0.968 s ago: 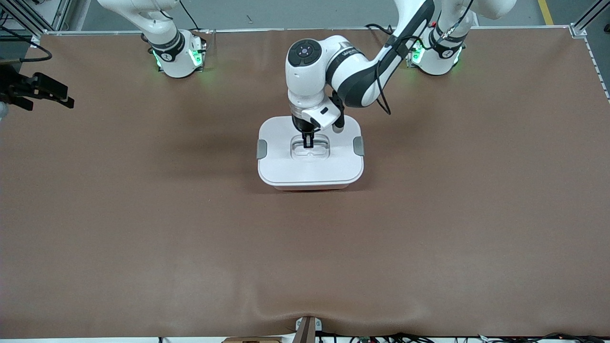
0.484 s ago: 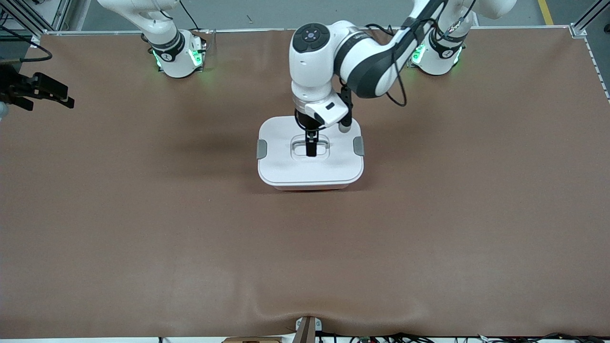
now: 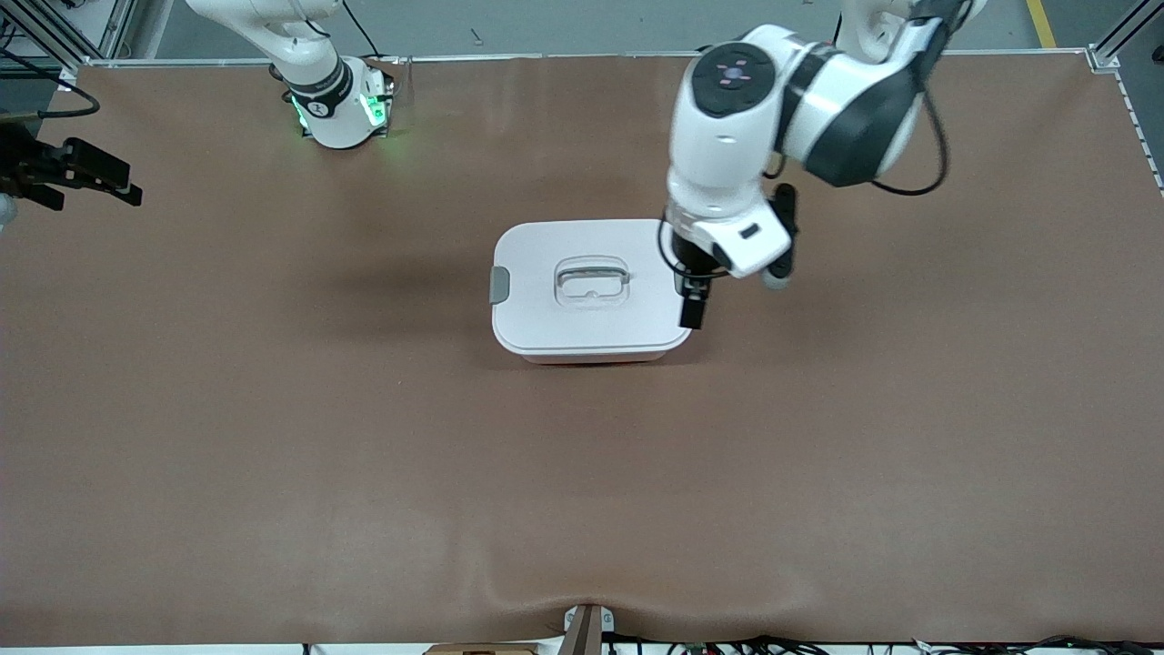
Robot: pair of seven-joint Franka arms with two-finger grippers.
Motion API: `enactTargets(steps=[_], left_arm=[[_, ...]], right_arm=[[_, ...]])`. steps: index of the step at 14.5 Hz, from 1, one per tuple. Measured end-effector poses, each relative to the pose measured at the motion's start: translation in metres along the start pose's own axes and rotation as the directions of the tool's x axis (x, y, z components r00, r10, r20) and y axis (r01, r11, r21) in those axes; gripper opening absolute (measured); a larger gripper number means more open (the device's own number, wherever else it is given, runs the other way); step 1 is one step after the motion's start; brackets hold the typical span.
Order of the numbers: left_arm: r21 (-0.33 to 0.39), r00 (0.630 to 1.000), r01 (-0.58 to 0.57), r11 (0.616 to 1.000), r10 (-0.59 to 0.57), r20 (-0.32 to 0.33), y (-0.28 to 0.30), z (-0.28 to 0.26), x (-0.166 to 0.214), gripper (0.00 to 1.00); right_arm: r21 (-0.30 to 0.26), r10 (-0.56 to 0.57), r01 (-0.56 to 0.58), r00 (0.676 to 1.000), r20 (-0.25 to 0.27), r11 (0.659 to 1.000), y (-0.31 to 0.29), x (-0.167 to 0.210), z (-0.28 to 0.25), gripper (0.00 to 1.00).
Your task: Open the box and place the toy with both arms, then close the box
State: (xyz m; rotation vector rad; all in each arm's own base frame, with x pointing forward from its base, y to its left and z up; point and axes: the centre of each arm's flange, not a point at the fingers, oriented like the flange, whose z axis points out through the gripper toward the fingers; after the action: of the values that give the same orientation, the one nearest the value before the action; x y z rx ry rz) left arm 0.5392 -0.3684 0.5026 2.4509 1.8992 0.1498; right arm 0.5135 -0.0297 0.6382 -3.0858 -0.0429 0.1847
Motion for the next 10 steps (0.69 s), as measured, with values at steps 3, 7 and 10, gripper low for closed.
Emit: enactTargets(steps=[3, 7, 10], left_arm=[[0.004, 0.997, -0.064, 0.998, 0.064, 0.036, 0.014, -0.01, 0.06, 1.0], [0.025, 0.973, -0.225, 0.974, 0.223, 0.056, 0.02, -0.015, 0.133, 1.0], [0.025, 0.949, -0.313, 0.95, 0.311, 0.057, 0.024, -0.021, 0.183, 1.0]], right_arm=[[0.031, -0.005, 0.005, 1.0, 0.004, 0.999, -0.004, 0.003, 0.003, 1.0], [0.043, -0.007, 0.006, 1.0, 0.016, 0.999, -0.005, 0.009, 0.011, 1.0], [0.045, 0.002, -0.003, 1.0, 0.022, 0.999, 0.0, 0.012, 0.015, 1.0]])
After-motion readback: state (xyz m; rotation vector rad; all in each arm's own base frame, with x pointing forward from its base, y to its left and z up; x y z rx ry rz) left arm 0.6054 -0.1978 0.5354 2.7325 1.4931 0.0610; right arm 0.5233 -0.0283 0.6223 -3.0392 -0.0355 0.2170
